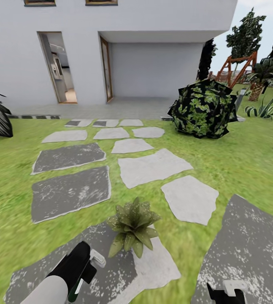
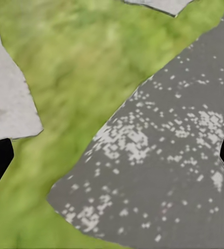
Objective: Pick up the pesticide atomizer in the garden and spray insectifuge to fully cover both potted plants in the garden.
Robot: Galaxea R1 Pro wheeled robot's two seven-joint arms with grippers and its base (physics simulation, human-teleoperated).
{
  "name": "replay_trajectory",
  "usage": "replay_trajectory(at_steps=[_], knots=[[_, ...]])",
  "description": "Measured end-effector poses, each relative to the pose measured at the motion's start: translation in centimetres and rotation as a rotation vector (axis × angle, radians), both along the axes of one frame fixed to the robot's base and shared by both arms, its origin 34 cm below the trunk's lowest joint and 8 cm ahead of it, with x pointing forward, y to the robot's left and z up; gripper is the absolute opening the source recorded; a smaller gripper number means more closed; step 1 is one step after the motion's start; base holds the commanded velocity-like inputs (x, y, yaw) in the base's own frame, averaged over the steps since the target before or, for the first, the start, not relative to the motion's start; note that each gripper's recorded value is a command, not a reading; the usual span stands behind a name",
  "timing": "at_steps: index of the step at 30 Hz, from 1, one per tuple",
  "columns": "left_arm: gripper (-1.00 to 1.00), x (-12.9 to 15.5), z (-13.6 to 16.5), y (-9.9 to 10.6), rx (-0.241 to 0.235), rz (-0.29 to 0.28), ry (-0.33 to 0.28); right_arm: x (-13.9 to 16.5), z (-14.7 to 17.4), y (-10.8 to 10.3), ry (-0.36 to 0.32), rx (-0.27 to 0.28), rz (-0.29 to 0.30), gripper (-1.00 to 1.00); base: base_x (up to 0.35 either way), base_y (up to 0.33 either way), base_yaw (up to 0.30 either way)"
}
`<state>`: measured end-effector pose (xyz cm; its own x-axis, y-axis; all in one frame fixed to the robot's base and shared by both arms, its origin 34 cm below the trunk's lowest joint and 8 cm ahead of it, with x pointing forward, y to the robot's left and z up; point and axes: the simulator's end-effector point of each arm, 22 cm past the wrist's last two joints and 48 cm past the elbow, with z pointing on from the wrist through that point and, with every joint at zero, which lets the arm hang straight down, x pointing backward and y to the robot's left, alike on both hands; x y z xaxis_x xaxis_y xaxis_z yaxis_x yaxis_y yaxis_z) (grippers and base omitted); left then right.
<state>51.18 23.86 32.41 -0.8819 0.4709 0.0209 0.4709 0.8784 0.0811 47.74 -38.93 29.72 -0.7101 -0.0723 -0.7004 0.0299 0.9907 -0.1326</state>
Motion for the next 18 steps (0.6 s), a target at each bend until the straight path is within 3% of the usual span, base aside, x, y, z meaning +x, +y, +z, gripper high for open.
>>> replay_trajectory(at_steps=[5,14,18], knots=[[-1.0,-0.13,-0.07,-0.04,0.0,-0.001,0.003,0.02,0.03,-0.02,-0.001,0.0,0.0,1.0,0.15,-0.255,0.189],[-1.0,-0.08,-0.05,0.24,0.006,-0.003,0.002,-0.01,0.05,-0.25,0.0,-0.004,0.0,1.0,0.122,-0.241,0.01],[-1.0,-0.08,-0.06,0.42,0.008,-0.002,0.003,0.0,0.05,-0.24,0.0,-0.003,-0.001,1.0,0.017,-0.054,0.014]])
